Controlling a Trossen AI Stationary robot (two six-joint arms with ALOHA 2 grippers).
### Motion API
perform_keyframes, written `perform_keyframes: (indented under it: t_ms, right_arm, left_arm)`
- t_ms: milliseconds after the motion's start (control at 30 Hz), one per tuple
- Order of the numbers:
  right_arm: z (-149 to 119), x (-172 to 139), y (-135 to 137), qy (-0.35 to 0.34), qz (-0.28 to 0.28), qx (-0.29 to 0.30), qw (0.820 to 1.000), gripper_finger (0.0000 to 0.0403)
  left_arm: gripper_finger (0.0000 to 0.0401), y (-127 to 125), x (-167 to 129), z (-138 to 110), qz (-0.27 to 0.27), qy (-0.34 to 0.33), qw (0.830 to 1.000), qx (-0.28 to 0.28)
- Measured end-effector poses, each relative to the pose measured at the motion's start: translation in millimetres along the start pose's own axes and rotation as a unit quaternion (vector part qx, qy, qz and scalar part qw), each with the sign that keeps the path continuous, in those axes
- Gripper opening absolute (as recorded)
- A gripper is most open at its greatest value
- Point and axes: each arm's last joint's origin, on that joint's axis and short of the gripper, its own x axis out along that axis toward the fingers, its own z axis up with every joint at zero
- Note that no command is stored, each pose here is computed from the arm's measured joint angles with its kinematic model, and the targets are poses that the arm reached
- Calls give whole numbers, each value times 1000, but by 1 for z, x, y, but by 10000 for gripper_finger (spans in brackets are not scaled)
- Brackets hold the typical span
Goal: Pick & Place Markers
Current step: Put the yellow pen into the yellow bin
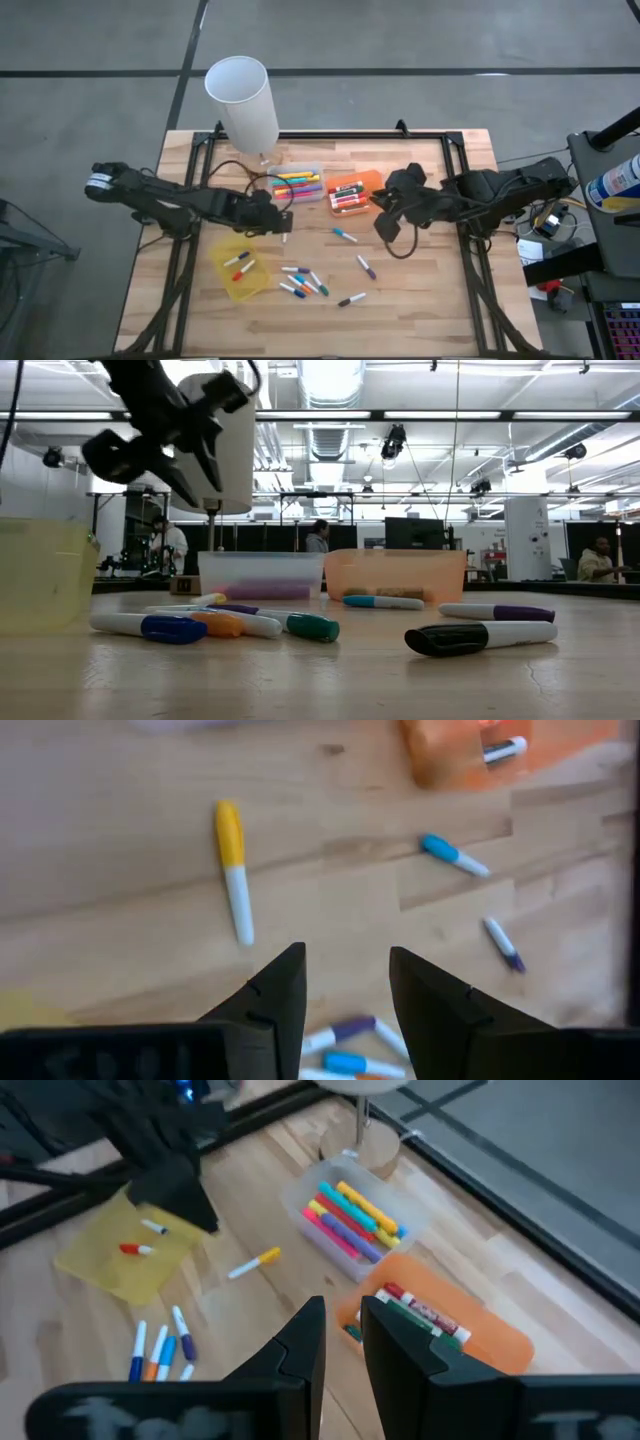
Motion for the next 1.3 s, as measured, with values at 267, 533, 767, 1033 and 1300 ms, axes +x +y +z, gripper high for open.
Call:
perform_keyframes:
  t_ms: [267,533,767,1033,1300]
  right_arm:
    - [1,-27,-5,-30,39,-42,998,61]
    - [-4,-42,-3,-38,63,-48,996,61]
    - [-7,-44,-1,-38,68,-53,996,61]
    - [-8,-44,-1,-37,66,-57,995,61]
    - [-9,-43,-1,-38,62,-62,995,61]
  left_arm:
    - [137,-15,42,15,64,-16,997,40]
    - [137,-8,78,26,129,13,990,49]
    - [137,-1,95,30,162,32,984,70]
    - [137,5,111,27,189,66,976,91]
    - [101,8,118,26,202,86,969,113]
